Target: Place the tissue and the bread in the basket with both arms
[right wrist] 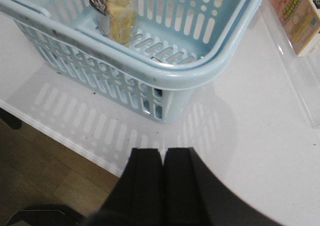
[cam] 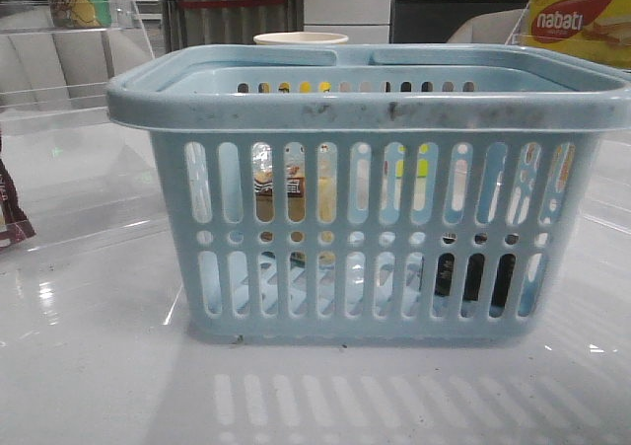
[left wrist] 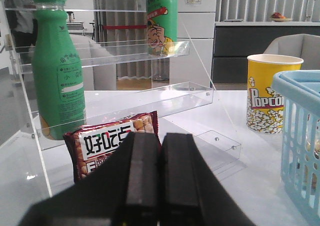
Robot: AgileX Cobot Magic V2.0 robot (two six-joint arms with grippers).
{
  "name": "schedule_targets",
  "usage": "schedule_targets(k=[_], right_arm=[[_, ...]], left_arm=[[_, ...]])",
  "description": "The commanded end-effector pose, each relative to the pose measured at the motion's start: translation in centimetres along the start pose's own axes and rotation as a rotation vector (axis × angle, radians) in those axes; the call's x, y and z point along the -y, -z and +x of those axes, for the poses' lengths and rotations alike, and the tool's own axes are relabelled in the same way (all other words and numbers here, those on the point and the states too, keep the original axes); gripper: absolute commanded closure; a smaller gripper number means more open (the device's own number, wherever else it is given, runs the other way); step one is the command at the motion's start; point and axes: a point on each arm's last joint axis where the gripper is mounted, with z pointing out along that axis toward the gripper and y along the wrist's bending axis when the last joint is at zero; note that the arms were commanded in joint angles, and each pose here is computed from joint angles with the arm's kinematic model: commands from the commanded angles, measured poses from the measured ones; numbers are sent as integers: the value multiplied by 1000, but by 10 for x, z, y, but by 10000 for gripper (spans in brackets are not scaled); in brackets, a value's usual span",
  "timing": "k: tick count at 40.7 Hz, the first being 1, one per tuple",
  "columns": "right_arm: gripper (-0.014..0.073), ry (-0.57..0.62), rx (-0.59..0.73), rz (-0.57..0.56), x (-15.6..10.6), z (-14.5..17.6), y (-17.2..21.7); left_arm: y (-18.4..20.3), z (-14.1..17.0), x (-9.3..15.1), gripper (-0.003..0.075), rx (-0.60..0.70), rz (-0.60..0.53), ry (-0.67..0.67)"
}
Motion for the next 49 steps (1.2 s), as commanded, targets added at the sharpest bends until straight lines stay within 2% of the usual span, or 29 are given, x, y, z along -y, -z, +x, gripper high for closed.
schedule_targets(k=[1,7,14,19,27,33,41,49], right_arm=[[567,-20,79,42,4,5,3],[567,-72,158,125,11,37,2],[567,-102,446,222,14,60,6],[567,-112,575,300,16,77,-1],[567,-122,636,367,21,108,-25],[567,-118,719,401,24,120,-38],[567,-112,784,402,24,117,-36],[567,-113,778,401,24,117,-36]], left_arm=[[2,-8,0,627,105,3,4],[2,-8,0,627,105,3,4],[2,-8,0,627,105,3,4],[2,-8,0,627,105,3,4],[2,-8,0,627,105,3,4],[2,-8,0,627,105,3,4],[2,-8,0,627,103,3,4],[2,-8,0,627,103,3,4]])
